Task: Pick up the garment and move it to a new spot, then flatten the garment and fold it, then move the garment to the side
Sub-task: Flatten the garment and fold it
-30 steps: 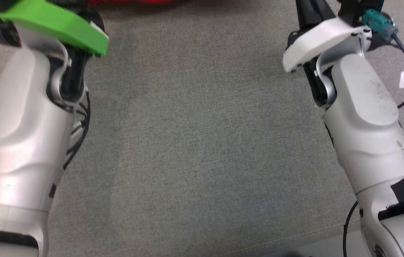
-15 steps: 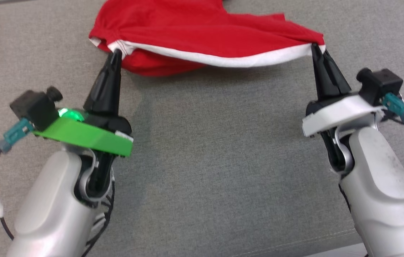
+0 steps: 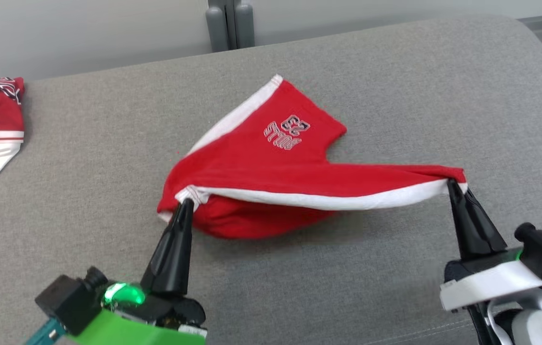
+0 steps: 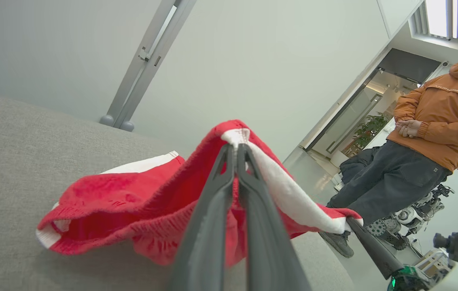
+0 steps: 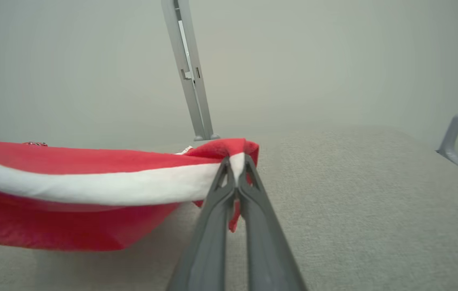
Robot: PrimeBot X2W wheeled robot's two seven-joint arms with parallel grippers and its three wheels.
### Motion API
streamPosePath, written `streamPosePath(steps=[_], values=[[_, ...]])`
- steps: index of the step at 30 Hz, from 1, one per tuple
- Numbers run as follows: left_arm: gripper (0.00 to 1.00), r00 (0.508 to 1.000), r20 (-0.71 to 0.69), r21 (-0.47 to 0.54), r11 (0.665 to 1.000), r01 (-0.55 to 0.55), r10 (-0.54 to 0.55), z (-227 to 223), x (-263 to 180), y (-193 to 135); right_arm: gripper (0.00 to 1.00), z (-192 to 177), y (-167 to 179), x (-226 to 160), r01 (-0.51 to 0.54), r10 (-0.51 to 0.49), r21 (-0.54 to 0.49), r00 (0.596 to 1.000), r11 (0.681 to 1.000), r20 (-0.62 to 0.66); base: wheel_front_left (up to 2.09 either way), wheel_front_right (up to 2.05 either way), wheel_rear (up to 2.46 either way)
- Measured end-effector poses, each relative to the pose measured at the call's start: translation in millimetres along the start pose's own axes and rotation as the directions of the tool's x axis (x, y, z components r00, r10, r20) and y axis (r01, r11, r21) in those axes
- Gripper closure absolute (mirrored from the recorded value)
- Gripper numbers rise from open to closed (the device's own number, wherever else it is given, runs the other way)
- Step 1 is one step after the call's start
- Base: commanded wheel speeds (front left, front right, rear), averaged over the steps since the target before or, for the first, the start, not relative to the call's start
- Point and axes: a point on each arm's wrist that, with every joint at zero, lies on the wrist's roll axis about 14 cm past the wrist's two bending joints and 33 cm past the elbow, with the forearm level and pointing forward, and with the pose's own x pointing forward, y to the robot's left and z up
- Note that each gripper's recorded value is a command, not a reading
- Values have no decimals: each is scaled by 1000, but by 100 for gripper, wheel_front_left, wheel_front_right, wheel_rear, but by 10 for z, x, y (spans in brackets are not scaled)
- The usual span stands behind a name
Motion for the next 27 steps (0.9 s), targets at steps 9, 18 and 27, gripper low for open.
streamPosePath(steps=[9, 18, 27], values=[[100, 976, -145, -134, 974, -184, 164, -428, -414, 86, 100, -73, -43, -160, 22, -27, -53, 995, 998, -101, 0, 0, 0], [100, 911, -180, -220, 887, -405, 371, -589, -326, 660, 100, -365, 160, 508, -106, 91, -72, 978, 992, -190, 0, 0, 0], [100, 868, -179, -202, 846, -493, 463, -573, 9, 1107, 100, -670, 468, 1344, -228, 190, -99, 937, 969, -292, 0, 0, 0]])
